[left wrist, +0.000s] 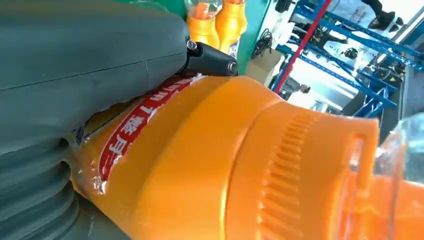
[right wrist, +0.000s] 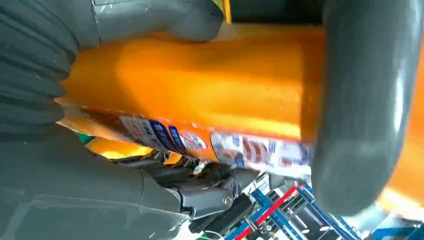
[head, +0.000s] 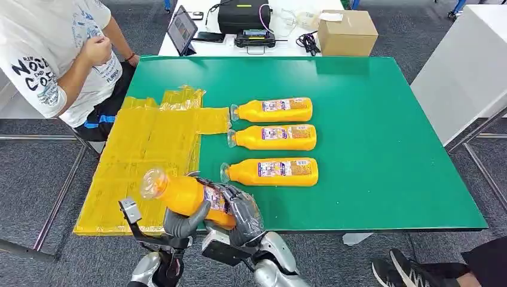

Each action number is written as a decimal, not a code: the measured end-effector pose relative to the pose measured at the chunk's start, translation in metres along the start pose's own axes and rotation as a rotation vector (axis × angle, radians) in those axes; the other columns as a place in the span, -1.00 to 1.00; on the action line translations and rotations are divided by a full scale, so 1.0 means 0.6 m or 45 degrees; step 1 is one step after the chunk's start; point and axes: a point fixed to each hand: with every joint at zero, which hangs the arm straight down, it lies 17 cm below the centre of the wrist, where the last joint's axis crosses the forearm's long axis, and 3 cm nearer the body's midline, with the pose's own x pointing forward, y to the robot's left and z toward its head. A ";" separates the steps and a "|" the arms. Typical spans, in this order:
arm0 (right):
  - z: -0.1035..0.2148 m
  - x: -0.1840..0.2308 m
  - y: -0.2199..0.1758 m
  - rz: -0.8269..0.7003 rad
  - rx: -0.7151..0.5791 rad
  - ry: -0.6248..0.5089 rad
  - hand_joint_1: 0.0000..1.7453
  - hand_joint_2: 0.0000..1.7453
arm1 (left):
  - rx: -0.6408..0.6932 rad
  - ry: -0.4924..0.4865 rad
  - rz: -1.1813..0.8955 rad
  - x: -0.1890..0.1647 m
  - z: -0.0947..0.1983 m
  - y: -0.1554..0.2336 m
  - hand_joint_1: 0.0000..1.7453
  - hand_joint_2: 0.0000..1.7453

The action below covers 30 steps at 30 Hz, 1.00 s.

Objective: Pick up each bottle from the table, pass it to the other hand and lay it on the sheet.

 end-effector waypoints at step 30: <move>0.013 0.150 -0.252 -0.426 -0.580 -0.297 -1.00 -1.00 | 0.636 -0.759 -1.169 0.311 -0.064 0.118 1.00 1.00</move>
